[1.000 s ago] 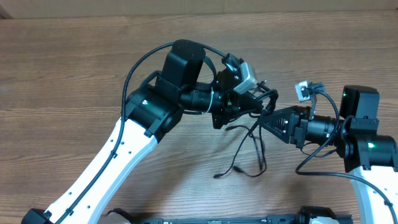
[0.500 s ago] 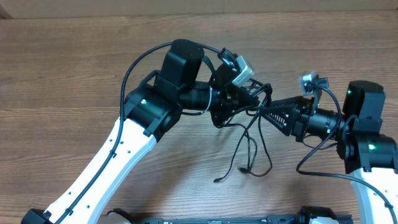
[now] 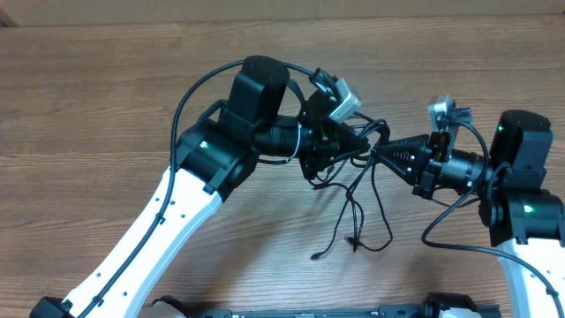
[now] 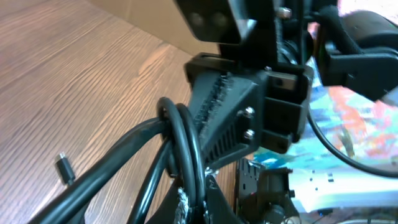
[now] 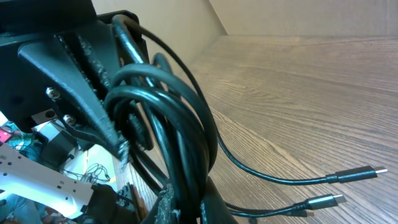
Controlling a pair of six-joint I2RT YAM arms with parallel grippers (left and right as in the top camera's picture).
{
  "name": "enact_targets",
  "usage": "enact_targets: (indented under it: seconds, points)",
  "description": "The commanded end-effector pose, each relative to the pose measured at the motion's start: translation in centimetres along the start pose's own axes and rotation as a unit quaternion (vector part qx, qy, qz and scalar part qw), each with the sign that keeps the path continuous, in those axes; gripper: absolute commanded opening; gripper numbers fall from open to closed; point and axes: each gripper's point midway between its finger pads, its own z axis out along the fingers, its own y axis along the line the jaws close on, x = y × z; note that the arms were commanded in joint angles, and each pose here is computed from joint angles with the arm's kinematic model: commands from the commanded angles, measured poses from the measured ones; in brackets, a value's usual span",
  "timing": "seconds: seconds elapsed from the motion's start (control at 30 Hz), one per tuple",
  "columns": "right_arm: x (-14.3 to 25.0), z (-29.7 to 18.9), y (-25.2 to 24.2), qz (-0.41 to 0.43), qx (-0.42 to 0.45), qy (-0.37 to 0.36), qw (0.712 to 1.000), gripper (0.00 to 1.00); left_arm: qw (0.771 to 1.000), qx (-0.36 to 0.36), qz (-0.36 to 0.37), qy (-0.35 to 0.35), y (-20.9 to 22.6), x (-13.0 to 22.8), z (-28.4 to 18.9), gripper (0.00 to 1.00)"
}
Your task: Untangle cables
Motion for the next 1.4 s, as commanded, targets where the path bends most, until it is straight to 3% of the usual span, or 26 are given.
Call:
enact_targets:
  seconds: [0.0,0.27,0.53,0.63,0.7,0.8,0.9,0.97,1.0,1.1,1.2,1.27,1.37]
  points:
    - [-0.1,-0.2,0.8,-0.006,-0.01,-0.002,1.0,0.04,0.994,-0.084,-0.062,-0.022,2.4,-1.0,-0.8,0.04]
    - [0.4,-0.2,0.8,0.01,-0.01,0.005,1.0,0.04,0.954,-0.216,-0.196,-0.071,7.0,-1.3,-2.3,0.04]
    - [0.4,-0.2,0.8,0.01,-0.01,0.005,1.0,0.04,0.889,-0.295,-0.329,-0.117,9.8,-0.3,-4.0,0.04]
    - [0.3,-0.2,0.8,0.008,-0.01,0.004,1.0,0.04,0.85,-0.324,-0.394,-0.131,10.7,0.9,-4.7,0.04]
    - [0.4,-0.2,0.7,0.009,-0.009,0.004,1.0,0.04,0.846,-0.322,-0.403,-0.135,10.7,0.9,-4.7,0.04]
    - [0.5,-0.2,-0.2,0.023,0.019,0.006,1.0,0.04,0.856,-0.318,-0.387,-0.125,10.5,0.9,-4.5,0.04]
    - [0.6,-0.4,-2.1,0.051,0.076,0.006,0.996,0.06,0.896,-0.288,-0.326,-0.092,9.4,0.6,-3.6,0.04]
    - [0.7,-0.5,-2.7,0.055,0.092,0.007,0.994,0.18,0.936,-0.247,-0.244,-0.054,7.9,0.5,-2.7,0.04]
    - [0.7,-0.5,-2.7,0.055,0.092,0.008,0.994,0.19,0.948,-0.233,-0.214,-0.042,7.4,0.6,-2.4,0.04]
    - [0.9,-0.5,-2.7,0.059,0.092,0.01,0.994,0.32,0.963,-0.21,-0.167,-0.025,6.6,0.6,-2.1,0.04]
    - [1.4,-0.5,-2.6,0.064,0.092,0.018,0.994,0.64,0.985,-0.156,-0.076,0.0,4.7,0.6,-1.4,0.04]
    - [1.8,-0.5,-2.4,0.041,0.085,0.026,0.995,0.72,0.994,-0.112,-0.018,0.012,3.2,0.7,-0.9,0.04]
    - [2.0,-0.4,-2.2,0.006,0.08,0.032,0.996,0.75,0.998,-0.041,0.045,0.017,0.8,0.7,-0.5,0.04]
